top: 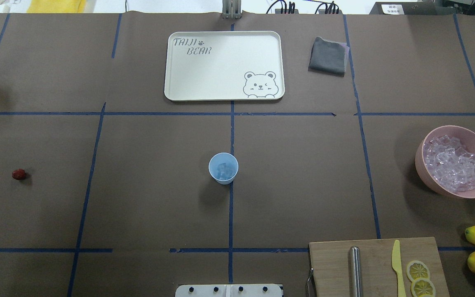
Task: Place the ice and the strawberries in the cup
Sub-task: 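Move the left gripper down over the red strawberry, then close the left gripper on the strawberry and lift it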
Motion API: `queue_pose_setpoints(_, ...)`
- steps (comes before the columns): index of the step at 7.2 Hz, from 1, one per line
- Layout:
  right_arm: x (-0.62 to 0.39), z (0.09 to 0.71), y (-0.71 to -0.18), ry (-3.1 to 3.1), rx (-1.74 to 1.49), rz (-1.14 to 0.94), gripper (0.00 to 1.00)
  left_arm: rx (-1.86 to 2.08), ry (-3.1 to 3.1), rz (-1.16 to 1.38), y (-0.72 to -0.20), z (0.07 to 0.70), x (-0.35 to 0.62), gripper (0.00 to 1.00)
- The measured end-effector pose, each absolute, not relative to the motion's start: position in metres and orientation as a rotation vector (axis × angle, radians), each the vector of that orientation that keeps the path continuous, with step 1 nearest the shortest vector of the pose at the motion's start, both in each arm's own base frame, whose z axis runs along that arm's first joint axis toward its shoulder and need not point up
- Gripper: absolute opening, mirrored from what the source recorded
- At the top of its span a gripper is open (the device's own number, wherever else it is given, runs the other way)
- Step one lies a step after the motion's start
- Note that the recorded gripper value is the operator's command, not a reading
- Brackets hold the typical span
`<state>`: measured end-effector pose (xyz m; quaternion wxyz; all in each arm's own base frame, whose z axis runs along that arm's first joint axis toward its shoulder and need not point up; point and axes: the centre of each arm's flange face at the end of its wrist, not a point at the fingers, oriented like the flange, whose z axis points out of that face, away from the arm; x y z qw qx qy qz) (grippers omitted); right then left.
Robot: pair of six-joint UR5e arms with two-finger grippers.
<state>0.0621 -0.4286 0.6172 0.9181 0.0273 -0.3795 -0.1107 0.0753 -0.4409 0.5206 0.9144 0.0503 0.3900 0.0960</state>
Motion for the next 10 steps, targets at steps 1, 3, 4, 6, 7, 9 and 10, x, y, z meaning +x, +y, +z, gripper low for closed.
queue_pose_setpoints(1, 0.062, 0.617, -0.428, -0.781, 0.057, -0.227, 1.0, 0.119, 0.788, 0.163, -0.433, 0.529, 0.09, 1.0)
queue_pose_setpoints(3, 0.062, 0.616, -0.428, -0.78, 0.059, -0.228, 1.0, 0.157, 0.781, 0.095, -0.42, 0.559, 0.131, 1.0)
queue_pose_setpoints(4, 0.062, 0.616, -0.428, -0.78, 0.059, -0.228, 1.0, 0.172, 0.794, 0.068, -0.415, 0.577, 0.155, 1.0)
queue_pose_setpoints(6, 0.062, 0.616, -0.427, -0.78, 0.059, -0.228, 1.0, 0.173, 0.822, 0.041, -0.406, 0.596, 0.195, 1.0)
queue_pose_setpoints(7, 0.062, 0.616, -0.427, -0.78, 0.058, -0.228, 1.0, 0.165, 0.823, 0.045, -0.401, 0.598, 0.21, 1.0)
queue_pose_setpoints(9, 0.062, 0.617, -0.426, -0.779, 0.058, -0.228, 1.0, 0.154, 0.812, 0.046, -0.392, 0.598, 0.235, 0.91)
queue_pose_setpoints(10, 0.063, 0.617, -0.426, -0.779, 0.059, -0.229, 1.0, 0.154, 0.808, 0.049, -0.39, 0.598, 0.241, 0.9)
